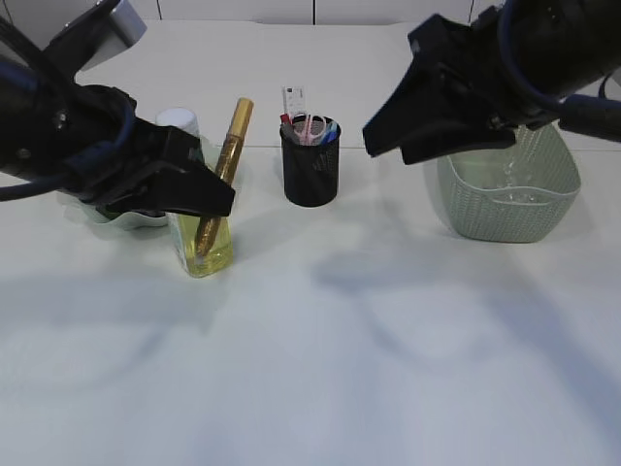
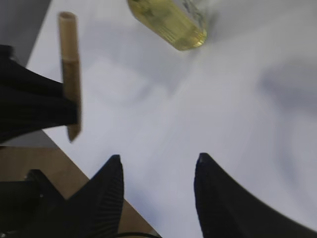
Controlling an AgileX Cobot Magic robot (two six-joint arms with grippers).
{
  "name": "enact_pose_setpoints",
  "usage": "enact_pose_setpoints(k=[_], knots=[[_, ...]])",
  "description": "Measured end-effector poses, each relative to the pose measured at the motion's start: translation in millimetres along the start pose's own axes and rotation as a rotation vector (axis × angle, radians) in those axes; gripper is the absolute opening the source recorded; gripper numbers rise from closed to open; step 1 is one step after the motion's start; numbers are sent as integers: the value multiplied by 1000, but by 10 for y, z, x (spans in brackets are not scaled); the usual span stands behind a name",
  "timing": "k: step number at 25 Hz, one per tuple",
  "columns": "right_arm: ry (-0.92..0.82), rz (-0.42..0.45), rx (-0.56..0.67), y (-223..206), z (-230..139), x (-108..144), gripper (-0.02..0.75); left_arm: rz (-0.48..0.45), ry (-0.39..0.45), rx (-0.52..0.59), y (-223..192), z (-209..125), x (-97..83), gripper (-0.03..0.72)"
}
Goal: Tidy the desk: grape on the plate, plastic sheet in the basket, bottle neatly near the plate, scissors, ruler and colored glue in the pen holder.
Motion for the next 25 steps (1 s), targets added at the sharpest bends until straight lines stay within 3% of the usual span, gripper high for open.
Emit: enact_pose_setpoints(k=[3,13,16,25], knots=[[15,98,-81,12,97,119,376,-68,31,-31,0,34,-80,123],[90,246,-276,81,317,299,378,-224,93,-135,34,166,-264,125],[82,285,-308,64,364,314,418,-254,100,-146,44,181,-299,125],[72,316,-321,-254,418,375,460,-275,87,-144,50,177,-325,125]])
Point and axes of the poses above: a point on each arm's last joint axis where the gripper is mounted, y pointing back along that axis away from the gripper, x along the wrist's bending axis when the last joint is at zero, z = x × y, the point moved 3 cm from there along -y, pointing out along that axis toward the gripper, and after that the axes turned 1 degree about y, right-handed, at the moved point
